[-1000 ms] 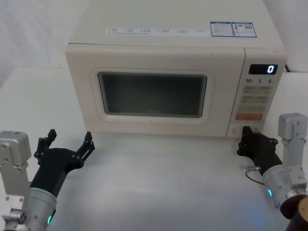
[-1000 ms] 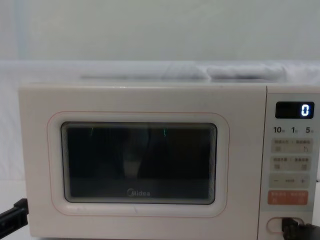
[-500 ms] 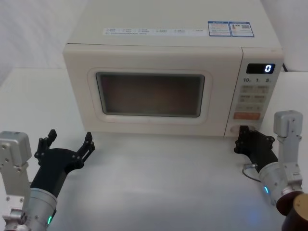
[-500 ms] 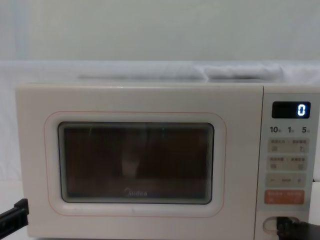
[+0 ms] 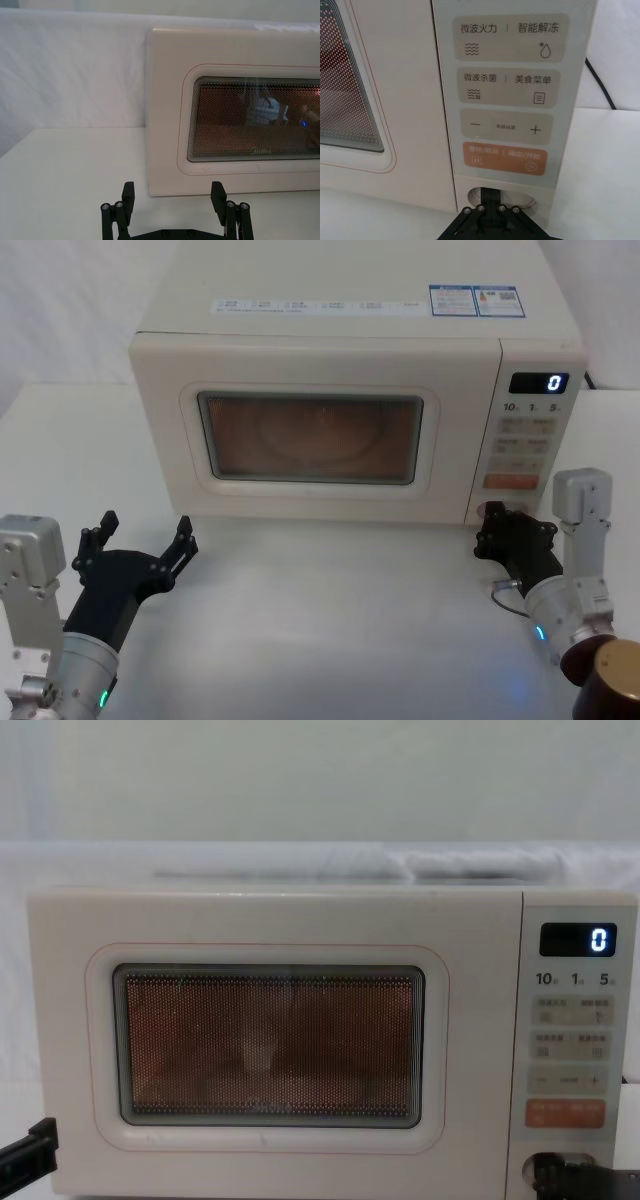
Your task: Press the button to open the microwave door with one hand; close the microwave door with the other hand.
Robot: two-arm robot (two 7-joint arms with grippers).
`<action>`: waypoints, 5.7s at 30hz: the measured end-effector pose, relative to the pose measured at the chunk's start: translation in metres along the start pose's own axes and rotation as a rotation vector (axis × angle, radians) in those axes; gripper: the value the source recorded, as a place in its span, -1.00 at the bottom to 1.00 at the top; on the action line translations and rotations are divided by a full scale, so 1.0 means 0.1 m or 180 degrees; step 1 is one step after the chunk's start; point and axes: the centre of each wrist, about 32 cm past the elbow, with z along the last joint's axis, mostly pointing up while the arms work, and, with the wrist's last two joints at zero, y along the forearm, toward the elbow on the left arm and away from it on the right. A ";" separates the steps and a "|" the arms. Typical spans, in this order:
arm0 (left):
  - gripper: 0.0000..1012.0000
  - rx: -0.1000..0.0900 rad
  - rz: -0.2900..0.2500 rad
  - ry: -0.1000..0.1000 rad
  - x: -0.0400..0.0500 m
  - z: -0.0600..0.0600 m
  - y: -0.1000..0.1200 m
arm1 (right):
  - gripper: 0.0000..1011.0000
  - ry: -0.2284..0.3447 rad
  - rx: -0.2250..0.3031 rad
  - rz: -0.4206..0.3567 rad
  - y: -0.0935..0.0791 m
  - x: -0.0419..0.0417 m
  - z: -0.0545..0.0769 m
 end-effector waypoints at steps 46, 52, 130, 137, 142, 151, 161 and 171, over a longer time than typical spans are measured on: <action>0.98 0.0000 0.0000 0.0000 0.000 0.00 0.00 | -1.00 -0.0036 0.0035 -0.0107 0.04 -0.014 0.02; 0.98 0.0000 0.0000 0.0000 0.000 0.00 0.00 | -1.00 -0.0036 0.0041 -0.0103 0.04 -0.007 0.03; 0.98 0.0000 0.0000 0.0000 0.000 0.00 0.00 | -1.00 -0.0133 0.0274 -0.0383 -0.68 0.730 0.60; 0.98 0.0000 0.0000 0.0000 0.000 0.00 0.00 | -1.00 -0.0099 0.0247 -0.0237 -0.69 0.806 0.61; 0.98 0.0000 0.0000 0.0000 0.000 0.00 0.00 | -1.00 -0.0090 0.0244 -0.0190 -0.70 0.814 0.62; 0.98 0.0000 0.0000 0.0000 0.001 0.00 0.00 | -1.00 -0.0087 0.0243 -0.0191 -0.70 0.811 0.62; 0.98 0.0000 0.0001 0.0000 0.000 0.00 0.00 | -0.67 -0.0090 0.0244 -0.0193 -0.70 0.810 0.62; 0.98 0.0000 0.0001 0.0000 0.000 0.00 0.00 | -0.05 -0.0090 0.0241 -0.0194 -0.70 0.809 0.62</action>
